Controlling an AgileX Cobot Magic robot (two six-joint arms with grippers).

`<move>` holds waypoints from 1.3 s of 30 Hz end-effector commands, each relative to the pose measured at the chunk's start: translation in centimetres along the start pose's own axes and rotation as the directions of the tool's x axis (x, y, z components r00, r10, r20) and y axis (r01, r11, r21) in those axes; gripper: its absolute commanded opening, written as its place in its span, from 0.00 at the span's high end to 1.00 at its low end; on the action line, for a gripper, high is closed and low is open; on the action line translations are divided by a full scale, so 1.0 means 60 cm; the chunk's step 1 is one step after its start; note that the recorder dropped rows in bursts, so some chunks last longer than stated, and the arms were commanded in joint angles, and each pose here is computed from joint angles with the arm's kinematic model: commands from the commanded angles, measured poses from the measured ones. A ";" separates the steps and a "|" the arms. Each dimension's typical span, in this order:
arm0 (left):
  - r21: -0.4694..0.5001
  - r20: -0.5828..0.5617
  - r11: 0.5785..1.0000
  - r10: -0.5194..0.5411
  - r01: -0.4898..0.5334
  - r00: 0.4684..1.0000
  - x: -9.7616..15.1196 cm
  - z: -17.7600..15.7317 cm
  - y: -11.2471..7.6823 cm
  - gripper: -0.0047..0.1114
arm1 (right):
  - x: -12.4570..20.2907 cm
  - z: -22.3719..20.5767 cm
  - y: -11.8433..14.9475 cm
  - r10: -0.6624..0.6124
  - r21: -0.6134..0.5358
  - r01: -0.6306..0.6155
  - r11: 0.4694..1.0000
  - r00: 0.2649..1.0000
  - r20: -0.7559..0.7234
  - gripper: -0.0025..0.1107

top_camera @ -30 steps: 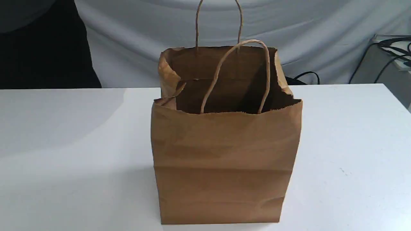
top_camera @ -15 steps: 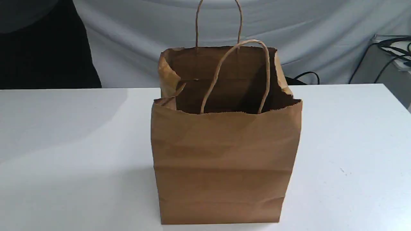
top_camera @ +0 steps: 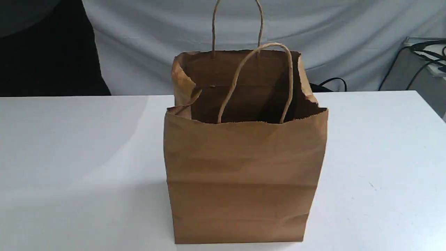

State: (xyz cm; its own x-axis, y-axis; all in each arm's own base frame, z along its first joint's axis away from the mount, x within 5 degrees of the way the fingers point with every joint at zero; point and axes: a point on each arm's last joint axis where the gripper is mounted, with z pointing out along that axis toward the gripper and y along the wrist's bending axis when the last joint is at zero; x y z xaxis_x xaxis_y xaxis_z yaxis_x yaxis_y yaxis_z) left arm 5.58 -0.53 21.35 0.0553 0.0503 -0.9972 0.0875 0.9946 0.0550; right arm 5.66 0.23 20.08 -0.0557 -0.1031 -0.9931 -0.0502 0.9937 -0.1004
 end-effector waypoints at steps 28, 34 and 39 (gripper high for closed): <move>-0.010 -0.190 0.998 -0.068 0.067 0.979 0.035 -0.003 -0.001 0.96 | 0.001 0.000 0.000 0.010 0.002 -0.010 1.000 1.000 0.003 0.98; -0.010 -0.190 0.998 -0.068 0.067 0.979 0.035 -0.003 -0.001 0.96 | 0.001 0.000 0.000 0.010 0.002 -0.010 1.000 1.000 0.003 0.98; -0.010 -0.190 0.998 -0.068 0.067 0.979 0.035 -0.003 -0.001 0.96 | 0.001 0.000 0.000 0.010 0.002 -0.010 1.000 1.000 0.003 0.98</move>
State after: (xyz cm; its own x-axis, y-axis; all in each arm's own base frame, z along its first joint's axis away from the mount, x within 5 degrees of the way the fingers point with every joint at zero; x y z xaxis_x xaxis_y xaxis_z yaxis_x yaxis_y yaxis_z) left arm 5.53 -0.49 19.26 -0.1502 0.0092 -0.9886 0.0859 0.9963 -0.0038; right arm 5.66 0.23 20.08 -0.0558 -0.1014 -0.9933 -0.0504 0.9939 -0.0986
